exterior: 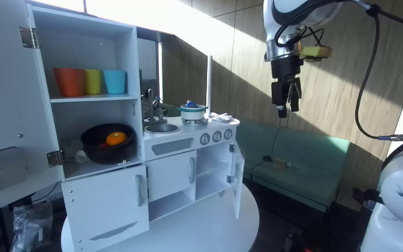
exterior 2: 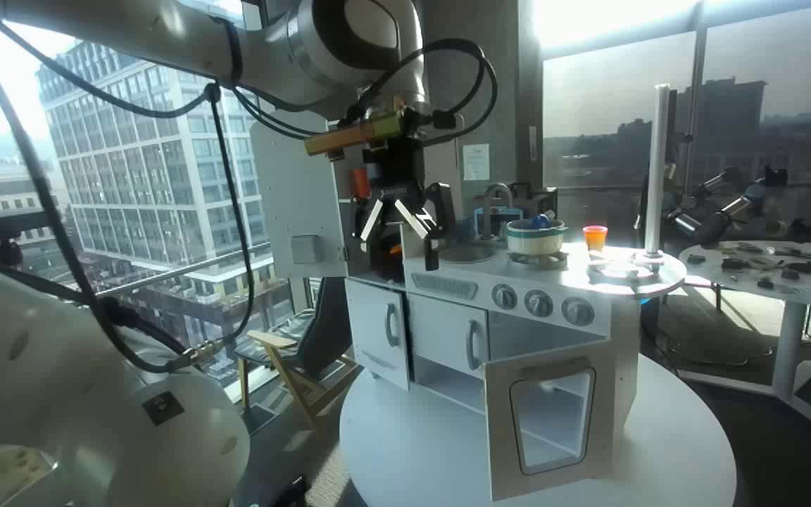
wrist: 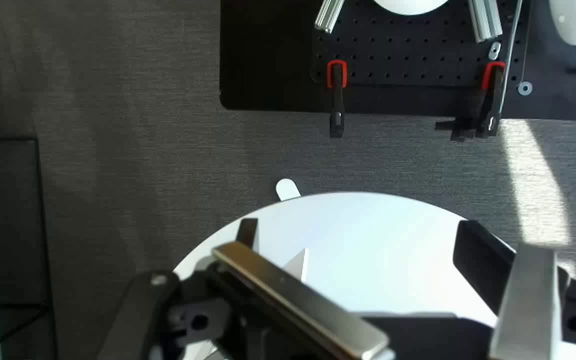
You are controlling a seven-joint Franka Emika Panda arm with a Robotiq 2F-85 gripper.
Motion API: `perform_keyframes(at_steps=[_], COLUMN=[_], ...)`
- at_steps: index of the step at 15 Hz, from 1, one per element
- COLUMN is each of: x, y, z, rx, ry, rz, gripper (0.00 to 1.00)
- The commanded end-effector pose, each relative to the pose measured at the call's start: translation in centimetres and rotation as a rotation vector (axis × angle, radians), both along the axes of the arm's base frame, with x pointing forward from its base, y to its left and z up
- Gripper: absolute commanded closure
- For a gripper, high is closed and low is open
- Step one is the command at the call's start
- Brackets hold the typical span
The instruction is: Close the oven door then open the middle cabinet door.
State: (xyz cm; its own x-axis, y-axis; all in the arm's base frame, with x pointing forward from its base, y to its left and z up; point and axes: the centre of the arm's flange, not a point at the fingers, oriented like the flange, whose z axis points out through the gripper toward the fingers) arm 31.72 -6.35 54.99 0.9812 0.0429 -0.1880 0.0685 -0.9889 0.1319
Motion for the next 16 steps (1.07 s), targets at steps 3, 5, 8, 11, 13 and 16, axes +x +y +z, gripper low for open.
perform_keyframes(at_steps=[3, 5, 8, 11, 13, 16], x=[0.0, 0.0, 2.4, 5.9, 8.4, 9.8], y=[0.0, 0.0, -0.8, -1.9, -3.0, -4.3], z=[0.6, 0.7, -0.3, -2.5, -4.4, -6.8], rx=[-0.001, -0.001, 0.035, 0.087, 0.098, 0.097], ry=[-0.015, -0.017, 0.007, 0.033, 0.053, 0.182], rz=[0.000, 0.000, 0.024, 0.080, 0.109, 0.057], gripper=[0.00, 0.00, 0.00, 0.00, 0.00, 0.00])
